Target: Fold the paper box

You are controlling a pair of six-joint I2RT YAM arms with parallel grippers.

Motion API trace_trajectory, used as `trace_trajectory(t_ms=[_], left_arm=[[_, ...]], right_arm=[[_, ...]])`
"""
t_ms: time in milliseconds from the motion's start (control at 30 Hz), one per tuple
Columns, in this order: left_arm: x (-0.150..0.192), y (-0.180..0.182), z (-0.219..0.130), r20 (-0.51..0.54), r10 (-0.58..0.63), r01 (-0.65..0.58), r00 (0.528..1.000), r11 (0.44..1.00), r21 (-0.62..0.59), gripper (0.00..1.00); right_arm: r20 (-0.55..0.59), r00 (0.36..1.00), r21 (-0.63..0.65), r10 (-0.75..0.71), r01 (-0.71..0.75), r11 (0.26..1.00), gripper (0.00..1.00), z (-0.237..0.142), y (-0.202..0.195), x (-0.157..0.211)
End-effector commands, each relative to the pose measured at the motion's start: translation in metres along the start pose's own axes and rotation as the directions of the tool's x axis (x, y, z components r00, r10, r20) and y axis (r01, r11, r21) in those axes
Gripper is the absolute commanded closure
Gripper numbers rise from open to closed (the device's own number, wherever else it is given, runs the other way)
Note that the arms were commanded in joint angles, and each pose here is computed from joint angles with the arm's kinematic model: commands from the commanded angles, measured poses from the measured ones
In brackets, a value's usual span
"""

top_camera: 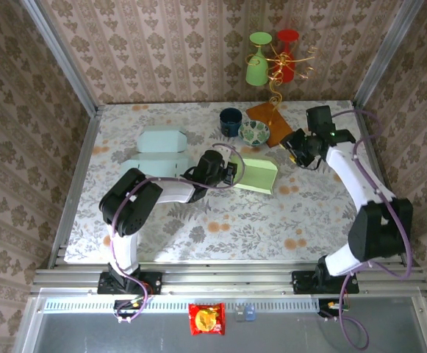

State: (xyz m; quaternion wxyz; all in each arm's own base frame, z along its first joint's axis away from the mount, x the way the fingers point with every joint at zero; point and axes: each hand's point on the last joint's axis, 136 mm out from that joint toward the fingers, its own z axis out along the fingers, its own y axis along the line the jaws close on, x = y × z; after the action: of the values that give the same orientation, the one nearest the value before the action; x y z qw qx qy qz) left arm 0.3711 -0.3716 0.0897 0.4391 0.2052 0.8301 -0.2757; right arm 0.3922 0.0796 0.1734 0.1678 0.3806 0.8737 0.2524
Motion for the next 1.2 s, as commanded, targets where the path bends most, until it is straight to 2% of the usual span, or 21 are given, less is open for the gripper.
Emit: trace_trajectory(t_ms=[0,400,833,1167], left_arm=[[-0.018,-0.008,-0.003,0.03,0.021,-0.021,0.999,1.0,0.009,0.96],[-0.026,-0.018,-0.002,0.027,0.035,-0.036,0.999,0.999,0.033,1.0],[-0.026,-0.039,-0.001,0.016,0.073,-0.074,0.997,0.993,0.092,1.0],[0.003,-0.044,0.004,-0.067,0.077,-0.067,0.995,0.989,0.134,0.98]], right_arm=[[-0.183,0.982,0.036,0.047,-0.041,0.998,0.52,0.006,-0.005,0.028],[-0.272,0.956,0.028,0.113,-0.109,0.994,0.54,0.028,-0.016,0.044],[-0.3,0.943,0.022,0.143,-0.143,0.989,0.65,0.038,-0.021,0.051],[-0.265,0.962,0.095,0.062,-0.038,0.995,0.69,0.046,-0.056,0.055]])
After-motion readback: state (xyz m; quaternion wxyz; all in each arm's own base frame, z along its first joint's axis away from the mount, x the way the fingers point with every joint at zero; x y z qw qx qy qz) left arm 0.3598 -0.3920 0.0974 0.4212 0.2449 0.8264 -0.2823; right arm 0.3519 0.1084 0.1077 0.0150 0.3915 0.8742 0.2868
